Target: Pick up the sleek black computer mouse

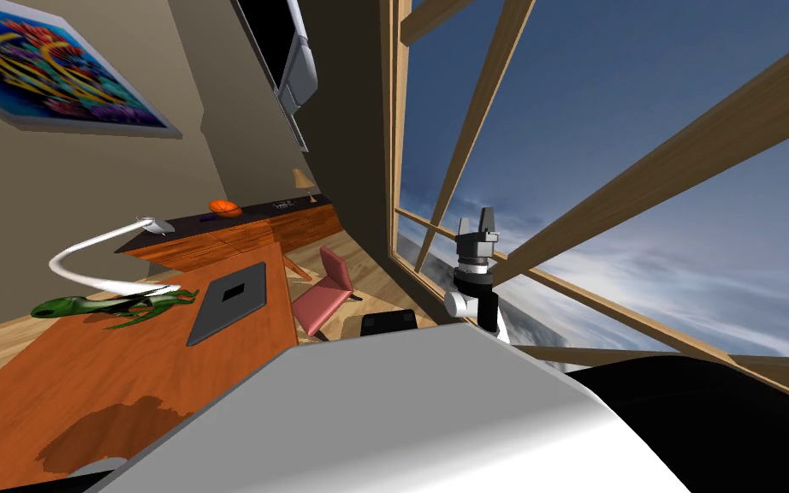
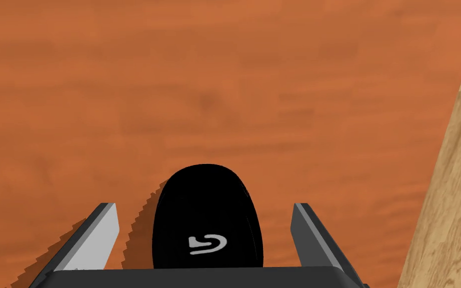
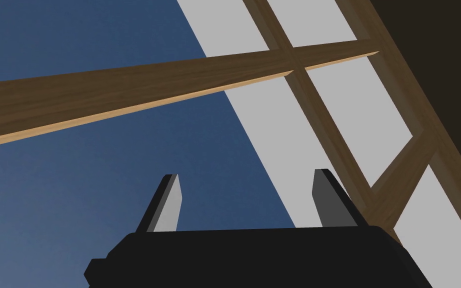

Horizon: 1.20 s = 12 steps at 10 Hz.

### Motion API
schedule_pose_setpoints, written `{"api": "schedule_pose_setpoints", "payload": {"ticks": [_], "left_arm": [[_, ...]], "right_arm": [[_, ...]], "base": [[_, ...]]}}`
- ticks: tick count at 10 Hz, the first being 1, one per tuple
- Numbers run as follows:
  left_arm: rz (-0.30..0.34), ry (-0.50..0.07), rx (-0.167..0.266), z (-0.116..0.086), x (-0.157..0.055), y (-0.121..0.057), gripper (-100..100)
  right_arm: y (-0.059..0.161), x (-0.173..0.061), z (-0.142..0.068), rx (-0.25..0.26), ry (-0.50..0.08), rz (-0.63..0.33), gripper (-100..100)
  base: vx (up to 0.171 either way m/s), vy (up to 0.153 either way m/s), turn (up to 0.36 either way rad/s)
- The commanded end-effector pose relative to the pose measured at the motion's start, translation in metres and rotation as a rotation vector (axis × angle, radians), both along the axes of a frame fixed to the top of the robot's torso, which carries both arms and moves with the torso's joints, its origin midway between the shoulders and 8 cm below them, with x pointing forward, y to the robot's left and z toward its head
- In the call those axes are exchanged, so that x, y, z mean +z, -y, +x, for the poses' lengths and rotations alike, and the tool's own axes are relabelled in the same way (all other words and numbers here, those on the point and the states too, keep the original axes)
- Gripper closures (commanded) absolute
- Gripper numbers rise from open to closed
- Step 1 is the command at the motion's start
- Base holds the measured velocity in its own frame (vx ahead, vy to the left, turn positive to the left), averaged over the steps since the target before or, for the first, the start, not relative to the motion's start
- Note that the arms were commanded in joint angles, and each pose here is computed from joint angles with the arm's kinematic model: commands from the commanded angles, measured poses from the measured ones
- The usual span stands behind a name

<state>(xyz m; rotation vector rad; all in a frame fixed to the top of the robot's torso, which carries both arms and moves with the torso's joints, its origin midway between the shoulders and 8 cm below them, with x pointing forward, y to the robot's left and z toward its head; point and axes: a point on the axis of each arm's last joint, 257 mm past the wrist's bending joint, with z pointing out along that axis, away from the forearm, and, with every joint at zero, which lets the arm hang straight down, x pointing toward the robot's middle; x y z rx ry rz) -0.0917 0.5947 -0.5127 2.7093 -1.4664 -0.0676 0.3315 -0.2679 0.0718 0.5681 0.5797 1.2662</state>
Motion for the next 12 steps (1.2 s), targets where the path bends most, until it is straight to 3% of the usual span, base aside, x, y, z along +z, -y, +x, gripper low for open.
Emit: {"api": "schedule_pose_setpoints", "payload": {"ticks": [1, 3, 4, 6, 7, 9, 10, 11, 12], "left_arm": [[-0.031, 0.017, -0.012, 0.025, -0.007, 0.016, -100], [-0.019, -0.003, -0.016, 0.022, -0.007, 0.014, -100], [-0.047, 0.018, -0.027, 0.047, -0.012, 0.029, -100], [-0.030, -0.005, -0.031, 0.043, -0.012, 0.025, -100], [-0.054, 0.015, -0.041, 0.067, -0.016, 0.039, -100], [-0.034, -0.007, -0.044, 0.064, -0.015, 0.035, -100], [-0.053, 0.010, -0.054, 0.086, -0.018, 0.048, -100], [-0.034, -0.004, -0.052, 0.085, -0.017, 0.044, -100], [-0.051, 0.021, -0.065, 0.112, -0.017, 0.058, -100]], "right_arm": [[0.000, 0.000, 0.000, 0.000, 0.000, 0.000, 0], [0.000, 0.000, 0.000, 0.000, 0.000, 0.000, 0], [0.000, 0.000, 0.000, 0.000, 0.000, 0.000, 0], [0.000, 0.000, 0.000, 0.000, 0.000, 0.000, 0], [0.000, 0.000, 0.000, 0.000, 0.000, 0.000, 0], [0.000, 0.000, 0.000, 0.000, 0.000, 0.000, 0], [0.000, 0.000, 0.000, 0.000, 0.000, 0.000, 0], [0.000, 0.000, 0.000, 0.000, 0.000, 0.000, 0], [0.000, 0.000, 0.000, 0.000, 0.000, 0.000, 0]], "base": [[-0.062, 0.046, 0.069], [-0.049, 0.031, 0.016], [-0.066, 0.034, 0.074], [-0.047, 0.026, 0.013], [-0.059, 0.036, 0.064], [-0.046, 0.029, 0.019], [-0.050, 0.040, 0.085], [-0.065, 0.042, 0.029], [-0.077, 0.068, 0.077]]}}
